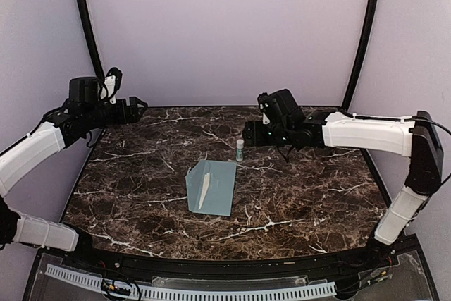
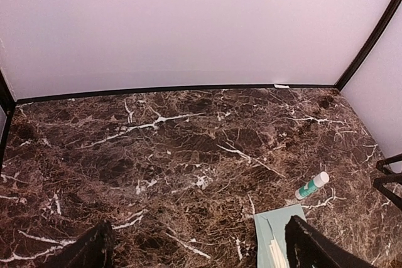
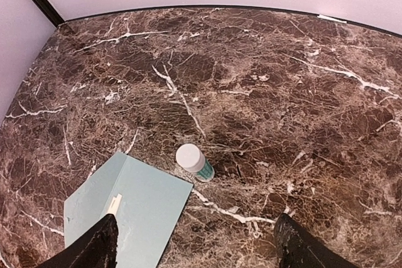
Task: Place the letter into the envelope and seal it
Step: Pick up the solid glue from the center of the board.
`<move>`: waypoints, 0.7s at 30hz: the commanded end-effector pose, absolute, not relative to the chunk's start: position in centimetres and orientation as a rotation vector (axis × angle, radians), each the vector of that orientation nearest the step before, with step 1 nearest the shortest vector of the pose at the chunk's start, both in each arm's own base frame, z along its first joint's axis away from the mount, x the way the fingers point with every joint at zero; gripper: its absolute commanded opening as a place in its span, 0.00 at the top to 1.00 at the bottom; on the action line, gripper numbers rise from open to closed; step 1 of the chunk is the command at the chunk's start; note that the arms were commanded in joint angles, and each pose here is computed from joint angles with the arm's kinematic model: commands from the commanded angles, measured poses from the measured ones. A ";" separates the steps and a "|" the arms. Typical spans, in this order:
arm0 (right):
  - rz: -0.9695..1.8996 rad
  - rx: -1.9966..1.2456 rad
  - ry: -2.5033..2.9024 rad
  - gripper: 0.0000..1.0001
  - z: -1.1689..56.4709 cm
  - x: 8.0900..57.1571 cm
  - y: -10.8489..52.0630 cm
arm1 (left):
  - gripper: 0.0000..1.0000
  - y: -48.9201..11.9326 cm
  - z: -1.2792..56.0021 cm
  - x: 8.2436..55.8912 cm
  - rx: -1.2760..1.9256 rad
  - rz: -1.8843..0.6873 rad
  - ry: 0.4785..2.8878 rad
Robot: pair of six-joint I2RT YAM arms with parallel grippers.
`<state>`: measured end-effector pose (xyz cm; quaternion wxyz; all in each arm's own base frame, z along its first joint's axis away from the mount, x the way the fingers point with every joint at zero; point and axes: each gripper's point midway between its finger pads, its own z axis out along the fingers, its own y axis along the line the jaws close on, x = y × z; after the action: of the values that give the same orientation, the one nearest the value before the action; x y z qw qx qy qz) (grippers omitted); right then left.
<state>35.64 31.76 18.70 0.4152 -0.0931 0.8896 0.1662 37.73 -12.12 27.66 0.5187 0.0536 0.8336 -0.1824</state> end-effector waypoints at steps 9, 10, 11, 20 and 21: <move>0.318 -0.317 2.339 0.24 13.6 39.8 35.6 | 0.07 -10.9 28.1 36.9 0.157 -0.361 1.974; 0.315 -0.318 2.346 0.26 13.1 40.2 35.9 | 0.07 -10.9 28.2 36.9 0.157 -0.361 1.970; 0.316 -0.315 2.347 0.28 12.9 40.6 36.2 | 0.07 -10.9 28.3 36.9 0.158 -0.362 1.968; 0.314 -0.289 2.379 0.39 10.1 42.8 37.2 | 0.07 -11.0 28.0 37.0 0.157 -0.362 1.976; 0.315 -0.291 2.386 0.40 9.7 42.9 37.3 | 0.07 -11.0 28.0 37.0 0.159 -0.365 1.977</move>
<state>41.71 36.72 9.49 0.3463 -0.1202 0.9237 0.1114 37.35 -11.31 27.75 0.5284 0.0643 0.8319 -0.1571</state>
